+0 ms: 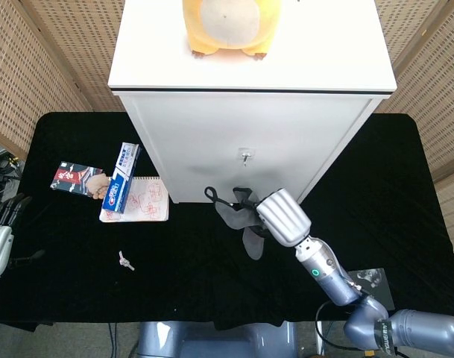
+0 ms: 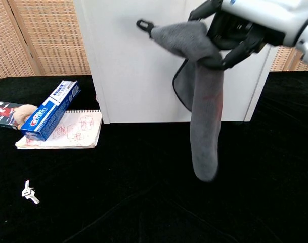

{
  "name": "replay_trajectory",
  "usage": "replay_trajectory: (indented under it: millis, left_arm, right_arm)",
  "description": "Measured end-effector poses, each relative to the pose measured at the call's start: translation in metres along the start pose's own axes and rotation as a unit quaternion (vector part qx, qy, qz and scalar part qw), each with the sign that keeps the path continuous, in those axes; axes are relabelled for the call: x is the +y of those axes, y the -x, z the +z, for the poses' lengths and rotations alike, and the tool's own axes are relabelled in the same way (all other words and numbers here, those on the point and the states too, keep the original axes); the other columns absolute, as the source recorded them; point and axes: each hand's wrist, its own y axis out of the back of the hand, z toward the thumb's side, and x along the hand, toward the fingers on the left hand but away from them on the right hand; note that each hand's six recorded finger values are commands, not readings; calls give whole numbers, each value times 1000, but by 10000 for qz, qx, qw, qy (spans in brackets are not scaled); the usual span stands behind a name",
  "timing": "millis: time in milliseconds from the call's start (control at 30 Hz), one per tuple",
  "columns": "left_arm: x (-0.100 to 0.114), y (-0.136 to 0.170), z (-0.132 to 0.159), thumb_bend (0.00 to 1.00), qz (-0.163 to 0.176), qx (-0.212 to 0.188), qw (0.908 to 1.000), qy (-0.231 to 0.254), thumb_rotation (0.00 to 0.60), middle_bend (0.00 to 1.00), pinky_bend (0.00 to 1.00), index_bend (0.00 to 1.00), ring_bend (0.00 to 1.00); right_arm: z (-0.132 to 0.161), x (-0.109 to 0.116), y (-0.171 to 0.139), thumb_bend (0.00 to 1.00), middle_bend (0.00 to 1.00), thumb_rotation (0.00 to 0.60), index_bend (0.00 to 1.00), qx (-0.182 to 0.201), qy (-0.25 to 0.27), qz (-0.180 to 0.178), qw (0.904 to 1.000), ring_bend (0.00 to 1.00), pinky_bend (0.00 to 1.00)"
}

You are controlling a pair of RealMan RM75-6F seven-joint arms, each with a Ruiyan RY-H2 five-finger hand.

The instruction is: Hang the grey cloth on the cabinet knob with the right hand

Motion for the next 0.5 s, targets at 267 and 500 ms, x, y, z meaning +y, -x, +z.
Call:
replay_trajectory:
  millis: [267,500]
  left_arm:
    - [-1,0,2,0,-13,-14,10000,-41,600,0,0,0,0]
    - [-3,-1,4,0,-39,-16,10000,-65,600,0,0,0,0]
  right_arm:
    - [-12,33,-15,793,1000,600,799,153,-1132,-442,9925,1000,1000]
    - [-20,45,-22,813,1000,600,810,172,-1739,-634,9826,1000,1000]
